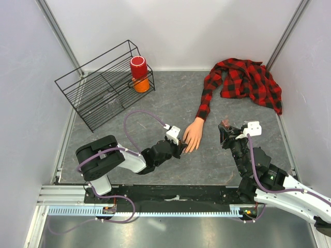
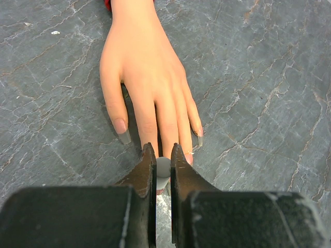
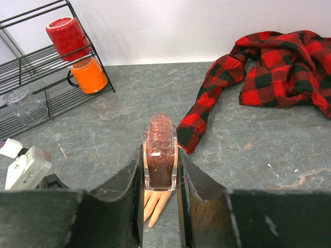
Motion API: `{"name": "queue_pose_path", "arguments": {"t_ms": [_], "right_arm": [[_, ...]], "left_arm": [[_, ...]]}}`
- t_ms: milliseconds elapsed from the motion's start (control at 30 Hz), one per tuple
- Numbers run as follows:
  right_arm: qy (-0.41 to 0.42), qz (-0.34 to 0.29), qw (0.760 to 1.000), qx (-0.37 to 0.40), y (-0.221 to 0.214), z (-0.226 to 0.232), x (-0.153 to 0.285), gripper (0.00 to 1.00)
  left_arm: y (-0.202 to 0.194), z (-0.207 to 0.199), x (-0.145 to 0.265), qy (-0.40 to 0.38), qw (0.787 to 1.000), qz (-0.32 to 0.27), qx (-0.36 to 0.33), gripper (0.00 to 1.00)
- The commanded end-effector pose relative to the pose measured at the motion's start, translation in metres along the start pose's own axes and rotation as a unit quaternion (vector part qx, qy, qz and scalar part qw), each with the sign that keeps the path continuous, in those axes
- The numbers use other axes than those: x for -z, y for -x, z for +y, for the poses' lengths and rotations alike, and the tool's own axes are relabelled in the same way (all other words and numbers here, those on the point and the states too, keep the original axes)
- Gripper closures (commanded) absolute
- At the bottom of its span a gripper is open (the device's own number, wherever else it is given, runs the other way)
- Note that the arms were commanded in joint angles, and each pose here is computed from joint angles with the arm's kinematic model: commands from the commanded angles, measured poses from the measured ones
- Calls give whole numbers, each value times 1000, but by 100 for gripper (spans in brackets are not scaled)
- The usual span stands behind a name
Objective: Paint the nails
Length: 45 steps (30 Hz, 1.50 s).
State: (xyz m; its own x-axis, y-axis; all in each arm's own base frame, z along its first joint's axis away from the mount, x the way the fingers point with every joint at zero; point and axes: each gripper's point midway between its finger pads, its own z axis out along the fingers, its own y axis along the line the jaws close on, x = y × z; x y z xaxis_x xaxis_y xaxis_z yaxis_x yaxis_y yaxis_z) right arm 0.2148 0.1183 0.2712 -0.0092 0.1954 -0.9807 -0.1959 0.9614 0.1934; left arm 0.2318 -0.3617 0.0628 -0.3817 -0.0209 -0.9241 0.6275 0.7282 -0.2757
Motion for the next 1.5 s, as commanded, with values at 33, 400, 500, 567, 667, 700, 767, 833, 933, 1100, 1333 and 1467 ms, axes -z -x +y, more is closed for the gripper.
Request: {"name": "queue_pose_path", "arguments": {"t_ms": [33,400,500,567,667,700,767,833,933,1100,1333,1467], "right_arm": [[7,-13,1000,-13,7,3,0,100],[8,-12,1000,-13,8,4,-1,100],[8,-13,1000,-13,9,4,-1,100],[8,-12,1000,-12,8,4,-1,100],[9,-13,1000,-14,9,4,0,100],[9,-13,1000,-13,9,4,-1,100],[9,-13,1000,-13,8,4,0,100],[9,-14,1000,-15,9,4,0,100],[9,-14,1000,-16,8,3,0,100],[10,-14,1000,-16,8,3,0,100],[9,-15,1000,-17,8,2,1,100],[8,-15,1000,-18,8,2,1,100]], "left_arm": [[26,-8,-4,-4,999,-37,-12,98],[32,-8,-13,-5,999,-42,-23,98],[32,-6,-13,-2,999,-41,-21,98],[30,-6,-12,-2,999,-39,-19,98],[28,-4,-9,1,999,-36,-14,98],[27,-3,-8,1,999,-34,-10,98],[23,-4,-6,-2,1000,-30,-3,98],[22,-4,-4,-4,1000,-29,0,98],[20,-5,-3,-5,1000,-26,3,98],[16,-8,0,-9,1000,-22,9,98],[17,-7,1,-6,1000,-23,10,98],[17,-5,2,-2,1000,-26,11,98]]}}
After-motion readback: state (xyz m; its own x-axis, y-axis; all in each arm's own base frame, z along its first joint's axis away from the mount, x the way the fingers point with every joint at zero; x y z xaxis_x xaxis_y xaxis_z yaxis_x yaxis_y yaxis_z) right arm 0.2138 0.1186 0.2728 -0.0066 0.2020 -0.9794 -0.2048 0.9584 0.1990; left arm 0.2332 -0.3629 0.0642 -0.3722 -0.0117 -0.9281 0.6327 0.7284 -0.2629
